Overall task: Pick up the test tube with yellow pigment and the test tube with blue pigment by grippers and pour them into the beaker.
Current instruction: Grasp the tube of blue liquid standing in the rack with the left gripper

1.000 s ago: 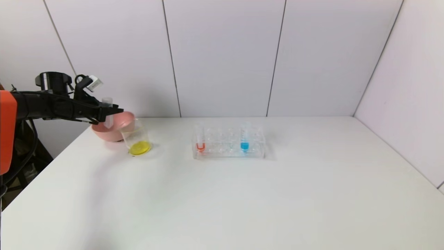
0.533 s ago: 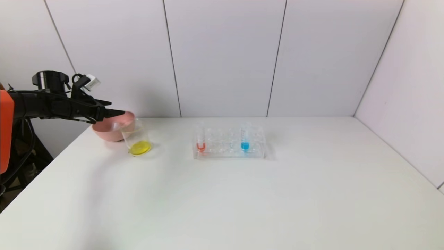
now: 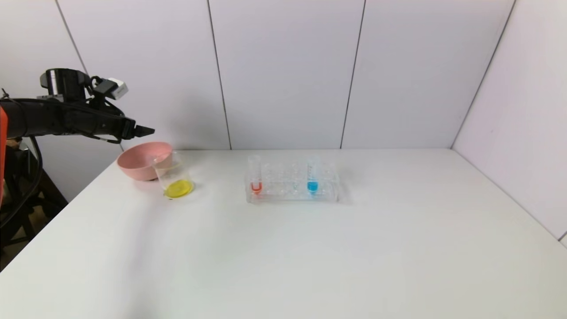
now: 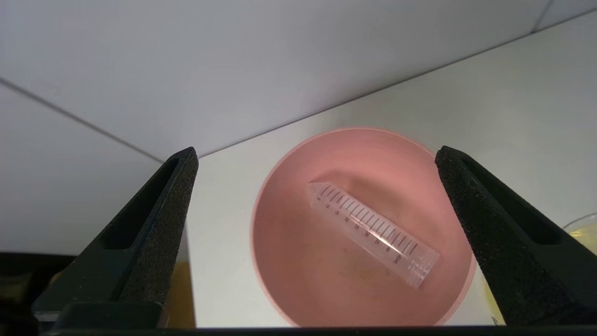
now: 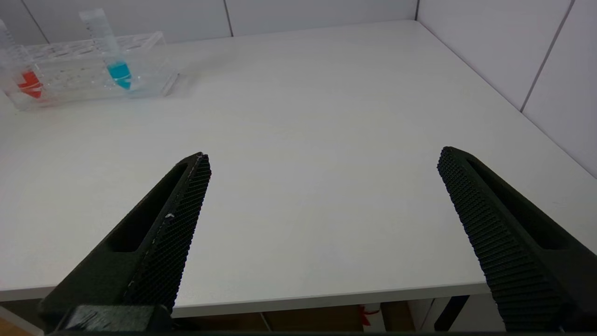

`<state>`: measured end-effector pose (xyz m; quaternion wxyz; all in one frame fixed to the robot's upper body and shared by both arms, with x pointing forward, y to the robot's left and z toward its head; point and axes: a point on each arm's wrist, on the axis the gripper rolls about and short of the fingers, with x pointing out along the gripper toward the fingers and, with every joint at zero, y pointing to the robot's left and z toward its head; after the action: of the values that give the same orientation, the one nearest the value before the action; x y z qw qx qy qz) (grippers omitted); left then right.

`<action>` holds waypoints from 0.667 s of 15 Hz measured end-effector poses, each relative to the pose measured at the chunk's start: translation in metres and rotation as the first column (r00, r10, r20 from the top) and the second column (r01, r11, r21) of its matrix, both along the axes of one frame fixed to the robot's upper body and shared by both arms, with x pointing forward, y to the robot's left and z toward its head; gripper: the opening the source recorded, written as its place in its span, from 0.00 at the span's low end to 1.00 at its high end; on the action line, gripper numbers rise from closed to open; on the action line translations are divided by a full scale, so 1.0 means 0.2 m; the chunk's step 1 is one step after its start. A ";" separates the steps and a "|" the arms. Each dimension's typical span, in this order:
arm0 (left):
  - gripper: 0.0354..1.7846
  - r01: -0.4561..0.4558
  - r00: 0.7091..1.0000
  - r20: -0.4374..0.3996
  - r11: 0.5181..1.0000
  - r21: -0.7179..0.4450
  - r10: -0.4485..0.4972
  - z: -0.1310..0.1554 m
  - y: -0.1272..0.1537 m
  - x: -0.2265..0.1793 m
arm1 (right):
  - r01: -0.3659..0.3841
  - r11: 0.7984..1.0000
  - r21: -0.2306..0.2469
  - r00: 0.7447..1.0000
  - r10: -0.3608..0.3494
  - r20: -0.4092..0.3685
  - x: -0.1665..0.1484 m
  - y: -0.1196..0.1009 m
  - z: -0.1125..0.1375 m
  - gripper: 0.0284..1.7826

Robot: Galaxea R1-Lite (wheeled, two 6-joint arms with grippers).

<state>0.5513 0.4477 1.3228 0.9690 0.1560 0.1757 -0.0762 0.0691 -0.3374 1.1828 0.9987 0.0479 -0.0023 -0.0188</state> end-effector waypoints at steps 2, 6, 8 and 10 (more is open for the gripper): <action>1.00 -0.114 0.993 0.032 0.992 0.048 0.113 0.11 -0.03 -0.05 | 0.000 1.000 0.000 1.000 0.000 0.000 0.00 0.00 0.00 1.00; 1.00 -0.191 0.971 0.145 0.982 -0.008 0.190 0.41 -0.12 -0.26 | 0.000 1.000 0.000 1.000 0.000 0.000 0.00 0.00 0.00 1.00; 1.00 -0.236 0.945 0.217 0.970 -0.064 0.245 0.59 -0.17 -0.42 | 0.000 1.000 0.000 1.000 0.000 0.000 0.00 0.00 0.00 1.00; 1.00 -0.273 0.909 0.291 0.954 -0.126 0.298 0.76 -0.23 -0.60 | 0.000 1.000 0.000 1.000 0.000 0.000 0.00 0.00 0.00 1.00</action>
<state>0.4310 0.4026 1.4751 0.9907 0.0986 0.0408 0.0844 0.0691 -0.3374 1.1827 0.9987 0.0481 -0.0021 -0.0189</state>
